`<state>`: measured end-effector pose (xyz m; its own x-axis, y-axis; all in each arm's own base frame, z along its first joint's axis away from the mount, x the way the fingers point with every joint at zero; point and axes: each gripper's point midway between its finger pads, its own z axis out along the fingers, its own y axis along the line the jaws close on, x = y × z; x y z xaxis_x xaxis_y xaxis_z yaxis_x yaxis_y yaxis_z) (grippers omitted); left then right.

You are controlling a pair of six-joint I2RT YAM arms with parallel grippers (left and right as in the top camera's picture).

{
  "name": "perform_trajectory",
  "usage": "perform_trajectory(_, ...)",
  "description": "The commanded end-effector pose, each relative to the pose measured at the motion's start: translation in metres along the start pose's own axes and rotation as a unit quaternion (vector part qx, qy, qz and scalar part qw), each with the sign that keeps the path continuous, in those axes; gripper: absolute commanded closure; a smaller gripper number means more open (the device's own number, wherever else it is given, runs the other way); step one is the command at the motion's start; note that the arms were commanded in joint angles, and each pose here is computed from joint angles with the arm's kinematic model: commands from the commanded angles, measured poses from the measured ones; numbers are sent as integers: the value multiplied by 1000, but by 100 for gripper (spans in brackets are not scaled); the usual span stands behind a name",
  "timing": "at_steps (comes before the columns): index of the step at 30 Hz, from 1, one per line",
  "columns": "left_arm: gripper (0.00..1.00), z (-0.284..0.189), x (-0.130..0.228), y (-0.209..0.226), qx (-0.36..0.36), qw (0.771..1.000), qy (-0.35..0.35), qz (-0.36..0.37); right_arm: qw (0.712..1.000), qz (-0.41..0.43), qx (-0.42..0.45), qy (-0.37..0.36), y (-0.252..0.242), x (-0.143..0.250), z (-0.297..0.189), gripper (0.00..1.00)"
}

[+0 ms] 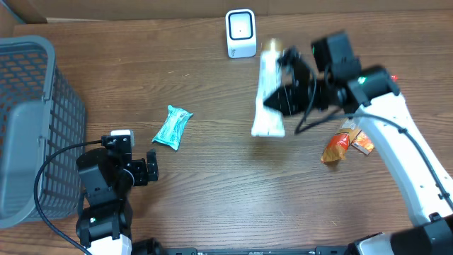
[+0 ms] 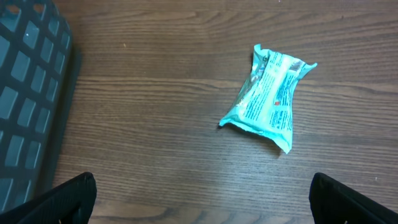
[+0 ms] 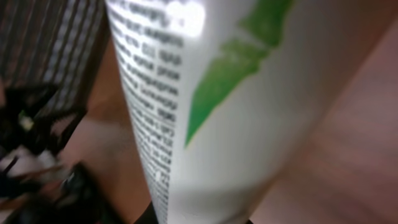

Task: Scan the item barcode
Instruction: 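Carry the white tube to the scanner and hold it in front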

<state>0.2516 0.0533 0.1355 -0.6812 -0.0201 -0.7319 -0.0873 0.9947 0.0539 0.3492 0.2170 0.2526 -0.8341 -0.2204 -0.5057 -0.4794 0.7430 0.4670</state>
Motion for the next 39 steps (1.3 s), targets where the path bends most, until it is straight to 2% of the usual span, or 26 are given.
perform_trajectory(1,0,1,0,-1,5,1000,-1,8,992,-30,104,-66,-14,-58,-15,97)
perform_trajectory(6,0,1,0,-1,5,1000,-1,8,964,-51,247,-90,-61,-109,19,97)
perform_trajectory(10,0,1,0,-1,5,1000,-1,8,908,-113,385,-119,-109,-143,43,96)
perform_trajectory(14,0,1,0,-1,5,1000,-1,8,856,-182,467,-124,-139,-166,60,96)
perform_trajectory(21,0,1,0,-1,5,1000,-1,8,810,-276,507,-108,-165,-182,99,97)
perform_trajectory(29,0,1,0,-1,5,1000,-1,8,773,-359,518,-70,-183,-183,135,96)
perform_trajectory(33,0,1,0,-1,5,1000,-1,8,751,-370,545,-46,-197,-177,142,97)
perform_trajectory(39,0,1,0,-1,5,1000,-1,8,747,-387,540,-20,-206,-167,158,96)
